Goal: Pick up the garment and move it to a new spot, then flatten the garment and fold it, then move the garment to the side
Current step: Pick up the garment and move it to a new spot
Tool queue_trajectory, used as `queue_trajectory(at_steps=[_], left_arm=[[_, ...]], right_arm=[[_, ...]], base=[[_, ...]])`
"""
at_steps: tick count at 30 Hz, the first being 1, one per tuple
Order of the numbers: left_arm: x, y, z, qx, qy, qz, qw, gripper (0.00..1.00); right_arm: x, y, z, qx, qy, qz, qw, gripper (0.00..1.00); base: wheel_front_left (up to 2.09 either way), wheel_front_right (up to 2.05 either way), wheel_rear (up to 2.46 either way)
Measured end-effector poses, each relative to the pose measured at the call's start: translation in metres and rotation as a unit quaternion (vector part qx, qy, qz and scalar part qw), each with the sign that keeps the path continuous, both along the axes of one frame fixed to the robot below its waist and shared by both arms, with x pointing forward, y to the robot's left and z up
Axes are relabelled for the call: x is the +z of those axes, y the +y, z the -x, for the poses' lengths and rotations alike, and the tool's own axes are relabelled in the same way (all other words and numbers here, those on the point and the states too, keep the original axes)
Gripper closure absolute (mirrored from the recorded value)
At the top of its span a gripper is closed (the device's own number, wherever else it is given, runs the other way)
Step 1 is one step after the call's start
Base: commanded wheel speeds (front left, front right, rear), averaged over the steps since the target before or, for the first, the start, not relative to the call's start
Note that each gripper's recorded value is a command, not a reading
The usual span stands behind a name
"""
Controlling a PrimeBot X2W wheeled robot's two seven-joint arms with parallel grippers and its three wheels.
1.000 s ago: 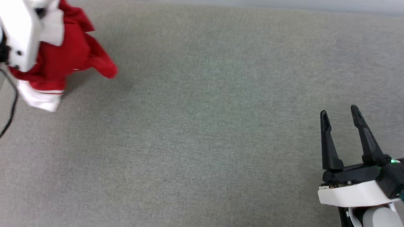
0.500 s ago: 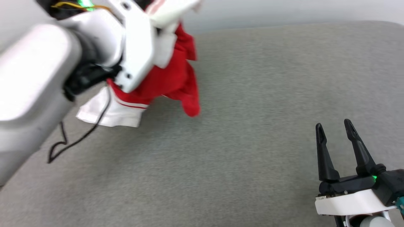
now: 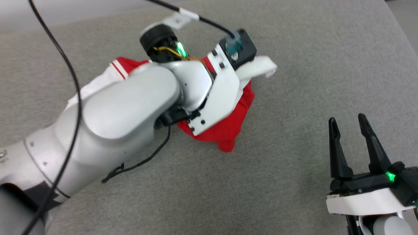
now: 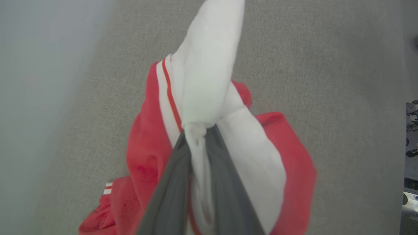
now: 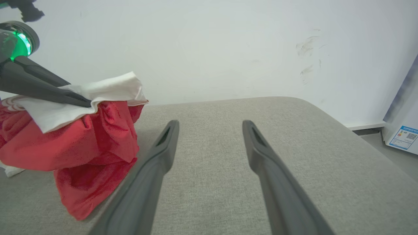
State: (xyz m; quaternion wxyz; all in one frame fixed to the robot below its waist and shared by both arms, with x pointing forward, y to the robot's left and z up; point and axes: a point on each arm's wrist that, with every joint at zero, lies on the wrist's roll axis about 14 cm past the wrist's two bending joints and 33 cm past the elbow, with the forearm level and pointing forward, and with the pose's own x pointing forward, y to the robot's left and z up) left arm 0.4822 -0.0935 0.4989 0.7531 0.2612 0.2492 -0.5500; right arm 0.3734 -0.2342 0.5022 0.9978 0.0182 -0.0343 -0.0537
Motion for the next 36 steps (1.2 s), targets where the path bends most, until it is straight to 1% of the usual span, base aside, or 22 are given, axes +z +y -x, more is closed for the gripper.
queue_trajectory(at_steps=[4,6,8,9,12,13,14,15,17,19,21,23,25,27,30,33,36], left_arm=[[-0.052,-0.013,0.015,-0.024,0.046,-0.020,0.998,1.00],[-0.078,-0.017,0.032,-0.037,0.077,-0.031,0.996,1.00],[-0.099,-0.021,0.057,-0.058,0.103,-0.050,0.992,1.00],[-0.106,-0.022,0.067,-0.066,0.112,-0.054,0.990,1.00],[-0.109,-0.021,0.074,-0.068,0.111,-0.057,0.990,1.00],[-0.109,-0.020,0.074,-0.067,0.106,-0.056,0.991,0.85],[-0.108,-0.020,0.074,-0.066,0.099,-0.054,0.991,0.18],[-0.106,-0.020,0.074,-0.067,0.091,-0.047,0.992,0.00],[-0.098,-0.023,0.076,-0.068,0.079,-0.023,0.994,0.00],[-0.081,-0.030,0.073,-0.064,0.062,0.025,0.996,0.00],[-0.055,-0.038,0.065,-0.061,0.029,0.078,0.995,0.00],[-0.024,-0.043,0.054,-0.047,-0.003,0.140,0.989,0.00],[0.003,-0.041,0.043,-0.028,-0.046,0.187,0.981,0.00],[0.034,-0.034,0.029,0.003,-0.100,0.233,0.967,0.00],[0.069,-0.011,0.011,0.055,-0.186,0.282,0.940,0.00],[0.080,0.021,0.001,0.119,-0.234,0.307,0.915,0.00],[0.085,0.060,-0.008,0.189,-0.274,0.315,0.889,0.00]], right_arm=[[-0.009,-0.007,-0.004,-0.010,0.015,0.003,1.000,0.00],[-0.015,-0.009,-0.005,-0.014,0.024,0.004,1.000,0.00],[-0.018,-0.012,-0.006,-0.018,0.029,0.006,0.999,0.00],[-0.019,-0.013,-0.006,-0.019,0.030,0.007,0.999,0.00],[-0.020,-0.012,-0.008,-0.017,0.031,0.007,0.999,0.00],[-0.020,-0.012,-0.008,-0.016,0.030,0.006,0.999,0.00],[-0.019,-0.011,-0.009,-0.015,0.028,0.006,0.999,0.00],[-0.018,-0.010,-0.009,-0.014,0.027,0.007,1.000,0.00],[-0.014,-0.008,-0.009,-0.010,0.021,0.007,1.000,0.00],[-0.011,-0.006,-0.007,-0.007,0.016,0.007,1.000,0.00],[-0.009,-0.004,-0.003,-0.004,0.014,0.005,1.000,0.00],[-0.007,0.000,0.001,0.000,0.012,0.005,1.000,0.00],[-0.004,0.004,0.006,0.005,0.008,0.004,1.000,0.00],[-0.001,0.008,0.008,0.012,0.002,0.003,1.000,0.00],[0.004,0.013,0.009,0.020,-0.006,0.001,1.000,0.00],[0.007,0.018,0.009,0.028,-0.012,-0.001,1.000,0.00],[0.010,0.021,0.006,0.035,-0.019,-0.002,0.999,0.00]], base=[[0.00,0.00,0.00],[0.00,0.00,0.00],[0.00,0.00,0.00],[0.00,0.00,0.00],[0.00,0.00,0.00],[0.00,0.00,0.00],[0.00,0.00,0.00],[0.00,0.00,0.00],[0.00,0.00,0.00],[0.00,0.00,0.00],[0.00,0.00,0.00],[0.00,0.00,0.00],[0.00,0.00,0.00],[0.00,0.00,0.00],[0.00,0.00,0.00],[0.00,0.00,0.00],[0.00,0.00,0.00]])
